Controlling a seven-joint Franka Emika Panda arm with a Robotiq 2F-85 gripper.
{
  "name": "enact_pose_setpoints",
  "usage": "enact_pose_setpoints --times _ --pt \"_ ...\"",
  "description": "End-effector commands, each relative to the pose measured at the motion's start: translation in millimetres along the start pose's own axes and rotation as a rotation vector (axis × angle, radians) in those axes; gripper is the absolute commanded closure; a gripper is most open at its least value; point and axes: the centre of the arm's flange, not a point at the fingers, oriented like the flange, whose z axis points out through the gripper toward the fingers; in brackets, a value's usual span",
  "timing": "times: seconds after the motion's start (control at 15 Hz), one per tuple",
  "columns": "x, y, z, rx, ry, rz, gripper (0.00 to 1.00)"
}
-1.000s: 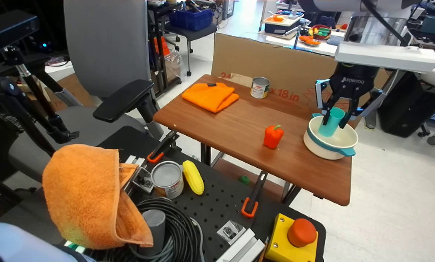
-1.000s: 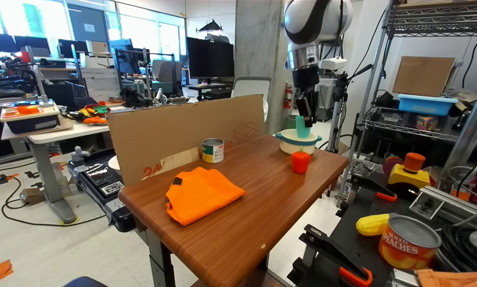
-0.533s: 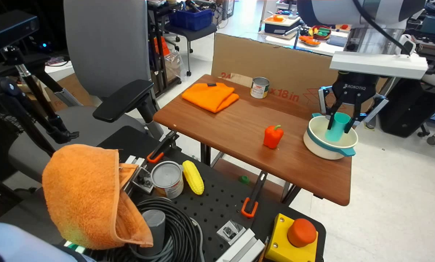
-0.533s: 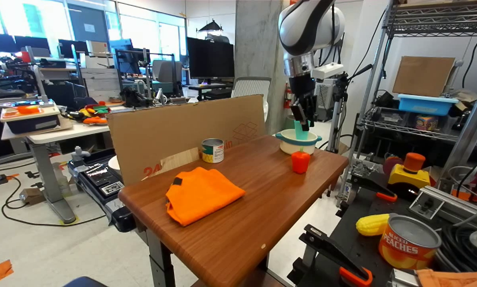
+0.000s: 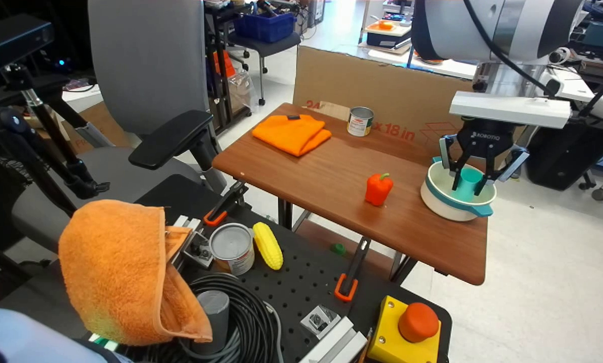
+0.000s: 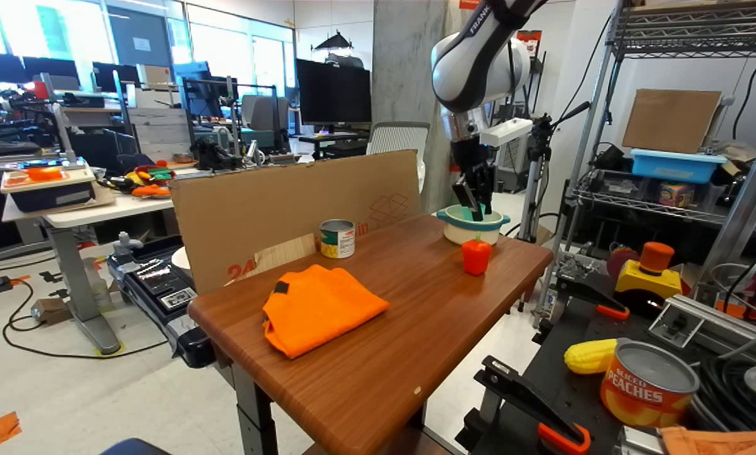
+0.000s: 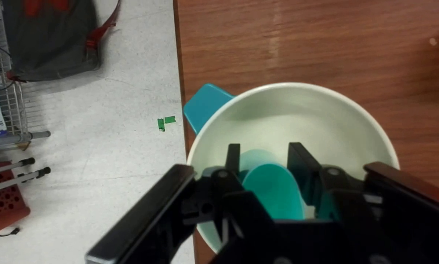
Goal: Put the green cup in the bowl
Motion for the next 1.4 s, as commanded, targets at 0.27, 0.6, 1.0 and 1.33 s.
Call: enact_pose_setpoints --times 0.27,0.6,1.0,1.33 --pt "-4.4 -0.8 -13.0 -0.012 -0.002 -0.040 0.37" --pt "-42.5 8.9 -50.3 0.007 -0.029 -0.016 0.01" --pt "-107.8 16.0 -129.7 0.099 0.006 0.132 0.00" --pt "-96.8 20.5 -130.5 0.088 0.013 0.114 0.00"
